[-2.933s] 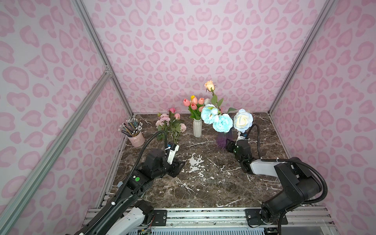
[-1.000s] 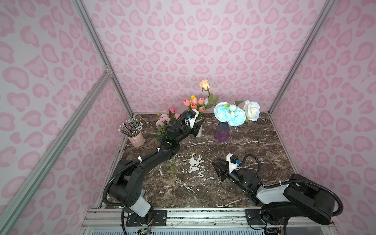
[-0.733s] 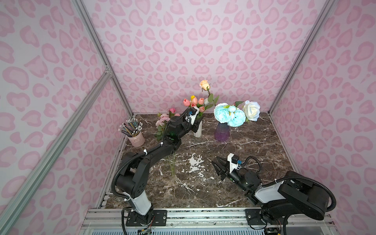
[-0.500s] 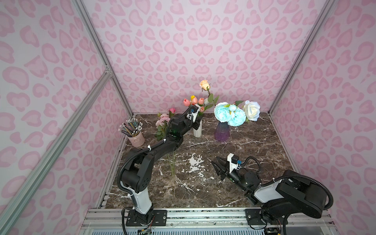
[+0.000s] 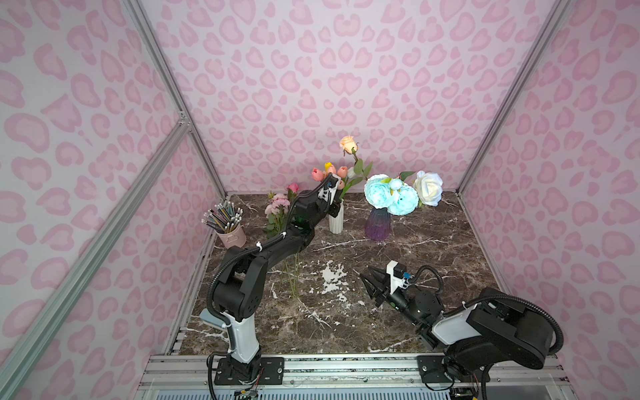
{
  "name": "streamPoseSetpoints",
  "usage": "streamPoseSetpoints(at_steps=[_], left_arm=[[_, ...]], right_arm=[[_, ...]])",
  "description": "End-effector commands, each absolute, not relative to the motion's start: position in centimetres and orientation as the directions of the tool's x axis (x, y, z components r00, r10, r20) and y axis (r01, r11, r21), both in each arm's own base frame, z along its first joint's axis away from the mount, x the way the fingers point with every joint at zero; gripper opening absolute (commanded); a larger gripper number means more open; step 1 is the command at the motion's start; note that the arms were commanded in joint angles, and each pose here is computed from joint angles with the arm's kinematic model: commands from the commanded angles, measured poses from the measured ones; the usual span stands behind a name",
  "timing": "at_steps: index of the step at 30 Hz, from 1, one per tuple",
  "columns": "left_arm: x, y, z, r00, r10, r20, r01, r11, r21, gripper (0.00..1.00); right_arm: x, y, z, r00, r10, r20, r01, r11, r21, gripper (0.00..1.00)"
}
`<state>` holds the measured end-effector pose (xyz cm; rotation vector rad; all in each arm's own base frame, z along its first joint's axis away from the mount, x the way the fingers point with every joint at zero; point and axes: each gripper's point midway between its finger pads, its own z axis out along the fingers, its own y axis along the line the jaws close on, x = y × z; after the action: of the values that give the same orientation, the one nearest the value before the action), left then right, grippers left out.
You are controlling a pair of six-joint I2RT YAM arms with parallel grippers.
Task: Pick out pink flowers from the vase
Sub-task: Pick up the flower from the vase.
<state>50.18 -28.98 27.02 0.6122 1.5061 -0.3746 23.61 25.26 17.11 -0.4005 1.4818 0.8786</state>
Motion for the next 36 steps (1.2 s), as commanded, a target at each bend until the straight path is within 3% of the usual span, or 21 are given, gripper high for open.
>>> streamPoseSetpoints(at_steps=[1, 9, 21, 36], left_arm=[[50.5, -28.8, 27.6, 0.067, 0.132, -0.989, 0.569, 0.809, 0.146, 0.14], [50.0, -28.5, 30.2, 0.107, 0.105, -0.989, 0.564, 0.812, 0.147, 0.07], [47.6, -27.7, 36.5, 0.174, 0.053, -0.983, 0.561, 0.815, 0.143, 0.07], [37.4, -25.5, 48.4, 0.293, -0.014, -0.956, 0.605, 0.777, 0.174, 0.05]], right_arm=[[23.4, 24.8, 19.2, -0.082, 0.329, -0.941, -0.727, 0.626, 0.283, 0.46], [23.5, 24.7, 19.0, -0.092, 0.339, -0.936, -0.724, 0.623, 0.297, 0.46], [24.0, 24.2, 18.7, -0.108, 0.358, -0.927, -0.705, 0.630, 0.325, 0.46], [23.5, 24.0, 19.3, -0.085, 0.351, -0.933, -0.699, 0.646, 0.306, 0.41]])
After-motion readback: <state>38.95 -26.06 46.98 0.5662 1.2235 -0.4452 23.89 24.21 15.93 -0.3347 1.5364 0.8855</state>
